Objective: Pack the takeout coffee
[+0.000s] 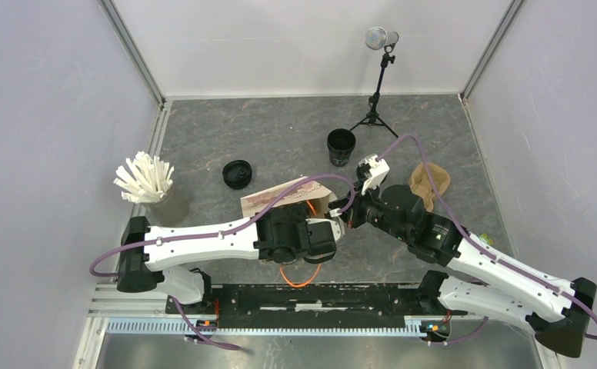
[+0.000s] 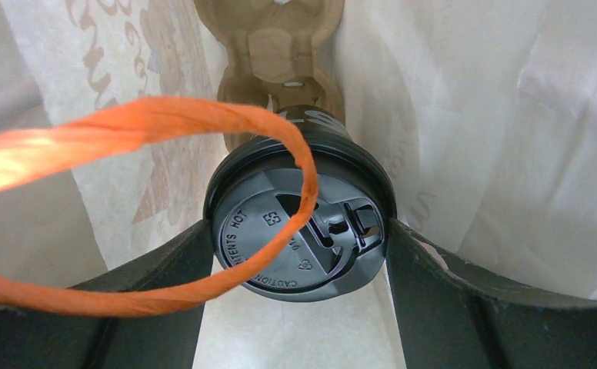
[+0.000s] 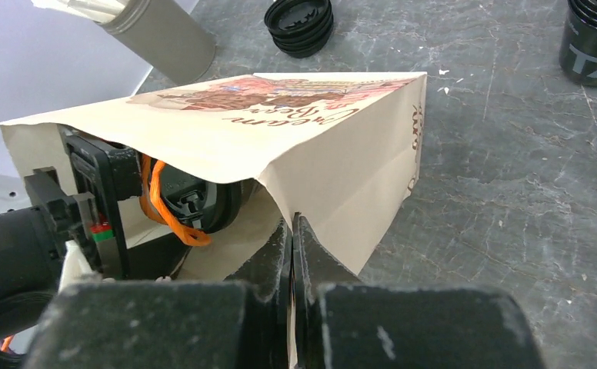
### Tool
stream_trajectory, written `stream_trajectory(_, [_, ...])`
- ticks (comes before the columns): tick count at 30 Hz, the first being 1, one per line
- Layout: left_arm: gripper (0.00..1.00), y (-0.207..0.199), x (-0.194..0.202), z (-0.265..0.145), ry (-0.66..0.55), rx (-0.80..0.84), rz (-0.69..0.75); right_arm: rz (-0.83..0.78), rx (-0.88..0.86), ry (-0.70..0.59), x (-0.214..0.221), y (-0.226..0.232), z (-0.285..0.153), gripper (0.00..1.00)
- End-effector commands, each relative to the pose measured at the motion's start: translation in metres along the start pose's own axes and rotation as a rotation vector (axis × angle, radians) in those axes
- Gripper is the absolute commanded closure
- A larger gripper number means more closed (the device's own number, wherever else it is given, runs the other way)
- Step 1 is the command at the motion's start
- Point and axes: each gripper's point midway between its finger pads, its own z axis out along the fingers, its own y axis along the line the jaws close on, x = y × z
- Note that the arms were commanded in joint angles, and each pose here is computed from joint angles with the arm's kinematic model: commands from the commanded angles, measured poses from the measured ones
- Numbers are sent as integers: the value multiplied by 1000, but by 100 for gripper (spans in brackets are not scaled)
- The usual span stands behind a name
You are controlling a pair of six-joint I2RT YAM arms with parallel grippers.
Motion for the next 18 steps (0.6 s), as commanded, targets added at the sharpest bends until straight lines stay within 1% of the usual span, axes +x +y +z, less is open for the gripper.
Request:
stream_trajectory(1, [49, 7, -2, -1, -52, -29, 29, 39, -33, -32, -8, 10, -5, 100])
stream_trajectory(4, [49, 9, 3, 5, -42, -59, 66, 29, -34, -19, -3, 8, -6, 100])
stream_trajectory(7, [48, 5, -3, 6, -105, -41, 39, 29, -38, -13, 1, 7, -7, 100])
stream_trajectory(8, [49, 4, -3, 8, -110, -40, 40, 28, -41, -15, 1, 7, -8, 100])
stream_trajectory(13, [48, 10, 5, 18, -34, -117, 98, 23, -39, -7, 3, 7, -8, 100])
stream_trajectory(18, [48, 18, -2, 17, -72, -162, 102, 26, -26, 1, 3, 5, -10, 100])
